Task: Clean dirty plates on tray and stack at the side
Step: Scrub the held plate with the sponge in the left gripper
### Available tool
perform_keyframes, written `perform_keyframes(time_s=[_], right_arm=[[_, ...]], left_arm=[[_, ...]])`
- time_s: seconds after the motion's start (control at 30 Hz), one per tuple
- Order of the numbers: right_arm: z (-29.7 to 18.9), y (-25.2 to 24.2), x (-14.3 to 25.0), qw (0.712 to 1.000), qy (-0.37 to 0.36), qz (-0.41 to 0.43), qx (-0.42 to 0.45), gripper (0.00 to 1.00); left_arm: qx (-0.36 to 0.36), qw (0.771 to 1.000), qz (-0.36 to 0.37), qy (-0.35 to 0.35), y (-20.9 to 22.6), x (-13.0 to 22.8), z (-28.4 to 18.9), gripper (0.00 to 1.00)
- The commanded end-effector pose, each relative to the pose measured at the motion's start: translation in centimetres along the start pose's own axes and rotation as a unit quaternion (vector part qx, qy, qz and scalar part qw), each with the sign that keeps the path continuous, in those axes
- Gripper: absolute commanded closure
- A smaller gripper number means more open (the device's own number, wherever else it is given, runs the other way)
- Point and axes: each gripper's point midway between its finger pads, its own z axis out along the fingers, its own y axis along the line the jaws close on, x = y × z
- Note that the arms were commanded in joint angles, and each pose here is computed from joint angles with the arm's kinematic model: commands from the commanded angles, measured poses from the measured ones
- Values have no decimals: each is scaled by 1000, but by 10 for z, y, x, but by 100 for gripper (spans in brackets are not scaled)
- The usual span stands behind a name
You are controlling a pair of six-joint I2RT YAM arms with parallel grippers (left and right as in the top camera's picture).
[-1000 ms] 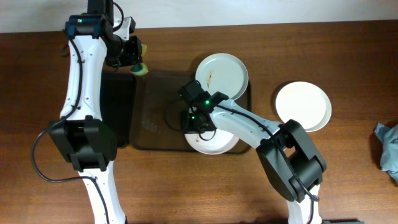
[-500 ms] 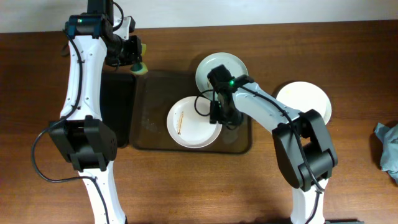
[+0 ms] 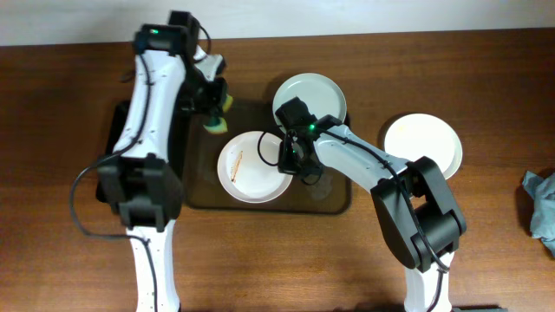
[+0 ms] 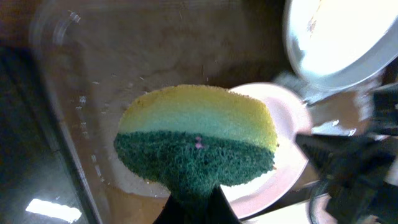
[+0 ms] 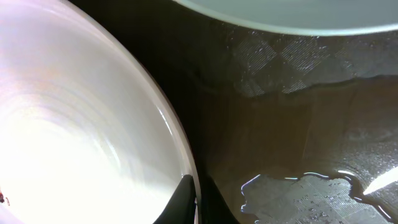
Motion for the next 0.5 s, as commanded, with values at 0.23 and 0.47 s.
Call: perform_keyframes(time_s=[0.23,0.47], right_arm=[[8,-13,6,1000,9,8,18,96],[8,-13,5,1000,7,8,19,96]], left_arm=[[-16,988,27,152,-16,51,89,99],[-110,980,-7,165,29,75,154,99]])
